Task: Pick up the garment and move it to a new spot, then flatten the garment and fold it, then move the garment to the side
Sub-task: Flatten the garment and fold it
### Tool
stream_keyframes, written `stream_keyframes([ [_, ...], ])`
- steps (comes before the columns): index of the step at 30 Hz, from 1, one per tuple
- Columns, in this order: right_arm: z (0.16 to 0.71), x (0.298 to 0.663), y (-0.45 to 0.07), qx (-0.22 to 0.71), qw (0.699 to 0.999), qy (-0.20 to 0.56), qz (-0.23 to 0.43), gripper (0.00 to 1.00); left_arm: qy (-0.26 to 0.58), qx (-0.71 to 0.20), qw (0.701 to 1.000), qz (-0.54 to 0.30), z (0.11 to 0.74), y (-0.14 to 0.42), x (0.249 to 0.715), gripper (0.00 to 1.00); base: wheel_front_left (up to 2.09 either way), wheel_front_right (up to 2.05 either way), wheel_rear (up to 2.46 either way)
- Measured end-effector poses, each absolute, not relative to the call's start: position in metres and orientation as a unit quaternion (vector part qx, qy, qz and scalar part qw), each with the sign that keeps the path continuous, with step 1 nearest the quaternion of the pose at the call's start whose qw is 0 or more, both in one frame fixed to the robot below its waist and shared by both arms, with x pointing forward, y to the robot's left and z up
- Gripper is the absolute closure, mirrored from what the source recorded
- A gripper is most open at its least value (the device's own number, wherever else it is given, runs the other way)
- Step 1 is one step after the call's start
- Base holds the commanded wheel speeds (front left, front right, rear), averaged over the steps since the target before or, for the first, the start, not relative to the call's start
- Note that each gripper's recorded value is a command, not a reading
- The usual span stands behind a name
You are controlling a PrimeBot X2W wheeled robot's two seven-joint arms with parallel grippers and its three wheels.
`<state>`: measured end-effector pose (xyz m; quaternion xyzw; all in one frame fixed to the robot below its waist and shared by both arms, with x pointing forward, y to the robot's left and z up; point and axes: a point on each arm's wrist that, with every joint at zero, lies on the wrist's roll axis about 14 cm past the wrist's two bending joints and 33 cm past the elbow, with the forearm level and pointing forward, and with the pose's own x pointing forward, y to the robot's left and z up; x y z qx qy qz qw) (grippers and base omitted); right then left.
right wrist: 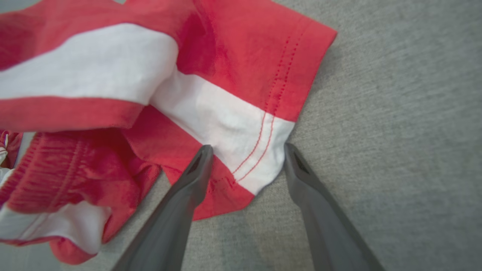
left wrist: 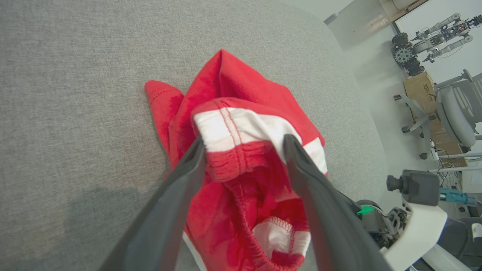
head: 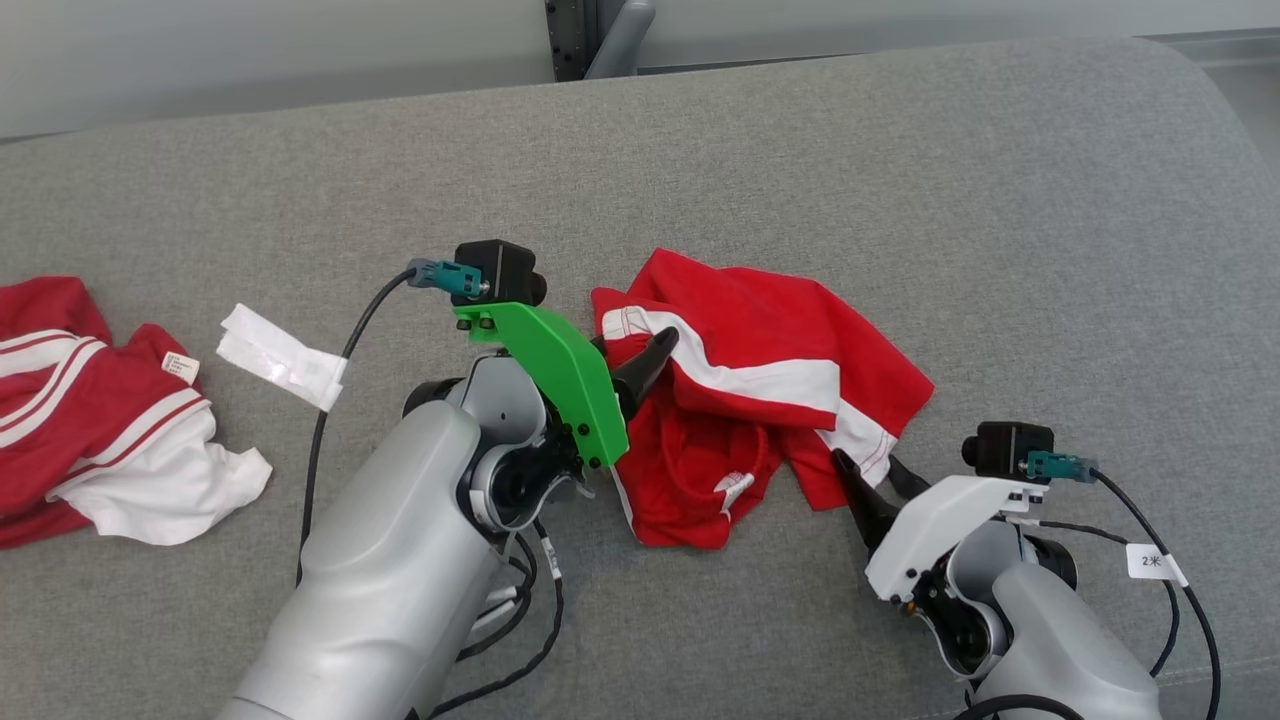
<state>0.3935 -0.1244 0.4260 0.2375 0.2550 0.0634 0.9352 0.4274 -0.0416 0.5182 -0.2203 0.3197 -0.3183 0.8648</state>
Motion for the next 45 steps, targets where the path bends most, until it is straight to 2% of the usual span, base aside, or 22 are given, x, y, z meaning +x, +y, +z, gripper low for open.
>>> stream_keyframes([
  [6,0.425,0.393,-0.125,0.238,0.935,0.256,0.063,0.07,0.320,-0.226,0.865,-0.314,0.519,-0.040,0.432,0.00,0.00,0.00,0.00],
  [7,0.424,0.393,-0.125,0.238,0.935,0.256,0.062,0.09,0.320,-0.228,0.864,-0.315,0.519,-0.040,0.433,0.16,0.00,0.00,0.00],
  [8,0.424,0.393,-0.125,0.238,0.935,0.256,0.062,0.16,0.319,-0.229,0.864,-0.316,0.519,-0.041,0.433,0.51,0.00,0.00,0.00],
  [9,0.423,0.393,-0.125,0.238,0.935,0.257,0.061,0.26,0.319,-0.229,0.863,-0.317,0.519,-0.042,0.434,0.66,0.00,0.00,0.00],
  [10,0.423,0.393,-0.126,0.237,0.935,0.257,0.060,0.48,0.320,-0.229,0.863,-0.318,0.518,-0.042,0.434,0.97,0.00,0.00,0.00],
  [11,0.423,0.394,-0.127,0.236,0.936,0.255,0.059,0.58,0.319,-0.230,0.863,-0.318,0.518,-0.042,0.434,1.00,0.00,0.00,0.00],
  [13,0.423,0.394,-0.126,0.237,0.936,0.255,0.060,1.00,0.319,-0.231,0.861,-0.320,0.516,-0.043,0.433,1.00,0.00,0.00,0.00],
  [20,0.429,0.399,-0.122,0.238,0.939,0.237,0.066,1.00,0.308,-0.239,0.861,-0.326,0.520,-0.045,0.434,1.00,0.00,0.00,0.00],
  [24,0.449,0.407,-0.123,0.242,0.947,0.198,0.069,1.00,0.274,-0.257,0.867,-0.326,0.538,-0.045,0.440,1.00,0.00,0.00,0.00],
  [29,0.498,0.417,-0.134,0.242,0.960,0.119,0.073,1.00,0.219,-0.278,0.873,-0.335,0.568,-0.040,0.445,1.00,0.00,0.00,0.00],
  [34,0.562,0.411,-0.169,0.234,0.970,0.041,0.058,1.00,0.158,-0.301,0.874,-0.346,0.609,-0.031,0.441,1.00,0.00,0.00,0.00],
  [39,0.606,0.398,-0.190,0.259,0.964,0.000,0.059,1.00,0.124,-0.310,0.871,-0.359,0.635,-0.023,0.426,1.00,0.00,0.00,0.00],
  [45,0.654,0.386,-0.195,0.269,0.958,-0.028,0.091,1.00,0.099,-0.327,0.856,-0.388,0.666,-0.020,0.397,1.00,0.00,0.00,0.00],
])
